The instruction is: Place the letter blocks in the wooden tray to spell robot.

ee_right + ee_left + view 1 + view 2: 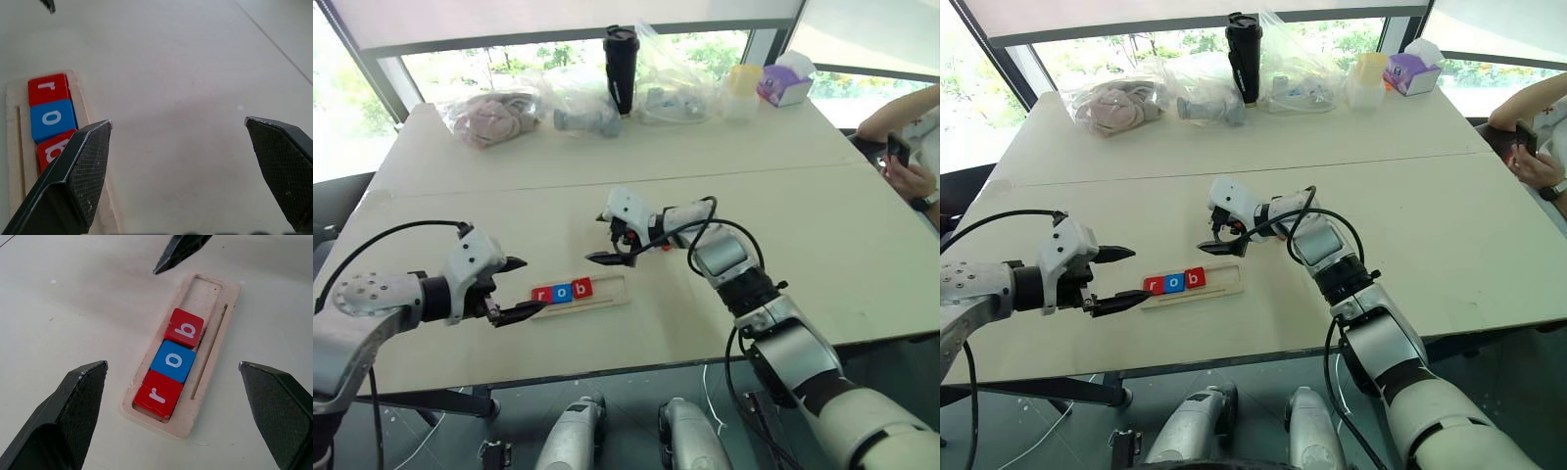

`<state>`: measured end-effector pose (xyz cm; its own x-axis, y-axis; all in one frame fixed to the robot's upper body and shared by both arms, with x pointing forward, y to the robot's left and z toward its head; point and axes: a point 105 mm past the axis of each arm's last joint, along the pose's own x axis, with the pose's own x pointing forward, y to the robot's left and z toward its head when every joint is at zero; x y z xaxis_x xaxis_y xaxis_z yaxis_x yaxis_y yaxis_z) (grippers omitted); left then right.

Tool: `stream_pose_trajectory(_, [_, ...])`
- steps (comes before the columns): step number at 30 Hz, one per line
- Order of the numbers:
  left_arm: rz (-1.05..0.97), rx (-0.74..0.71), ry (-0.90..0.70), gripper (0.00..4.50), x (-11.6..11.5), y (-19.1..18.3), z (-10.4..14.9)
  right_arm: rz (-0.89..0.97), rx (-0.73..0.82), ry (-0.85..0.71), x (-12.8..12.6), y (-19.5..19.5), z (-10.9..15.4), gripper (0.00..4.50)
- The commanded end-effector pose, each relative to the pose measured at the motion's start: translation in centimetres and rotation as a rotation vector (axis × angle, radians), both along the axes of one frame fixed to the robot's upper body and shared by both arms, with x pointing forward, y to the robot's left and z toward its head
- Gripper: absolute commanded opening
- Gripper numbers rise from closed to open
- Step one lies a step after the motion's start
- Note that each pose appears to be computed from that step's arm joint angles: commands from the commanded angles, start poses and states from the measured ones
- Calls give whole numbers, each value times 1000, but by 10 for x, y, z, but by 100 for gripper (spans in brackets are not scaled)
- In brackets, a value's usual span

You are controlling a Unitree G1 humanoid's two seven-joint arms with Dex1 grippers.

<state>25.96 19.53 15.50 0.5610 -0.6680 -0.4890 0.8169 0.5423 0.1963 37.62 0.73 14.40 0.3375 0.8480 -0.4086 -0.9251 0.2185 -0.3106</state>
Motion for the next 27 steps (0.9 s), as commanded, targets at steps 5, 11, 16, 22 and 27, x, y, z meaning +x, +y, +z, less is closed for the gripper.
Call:
stream_pose_trajectory(5, [-15,44,-17,450,-3,2,2,76,-36,-35,-2,17,-3,448])
stream_pose_trajectory(11, [-13,37,-23,450,-3,0,3,90,-71,-24,-3,18,-16,448])
stream_pose_trajectory(16, [-6,33,-26,450,-3,0,3,125,-81,-11,-8,19,-21,448])
stream_pose_trajectory(22, [-4,30,-29,450,-2,0,2,137,-86,-8,-11,18,-23,448])
stream_pose_trajectory(27, [-7,33,-35,450,-1,-1,2,91,-52,-37,-4,17,-14,448])
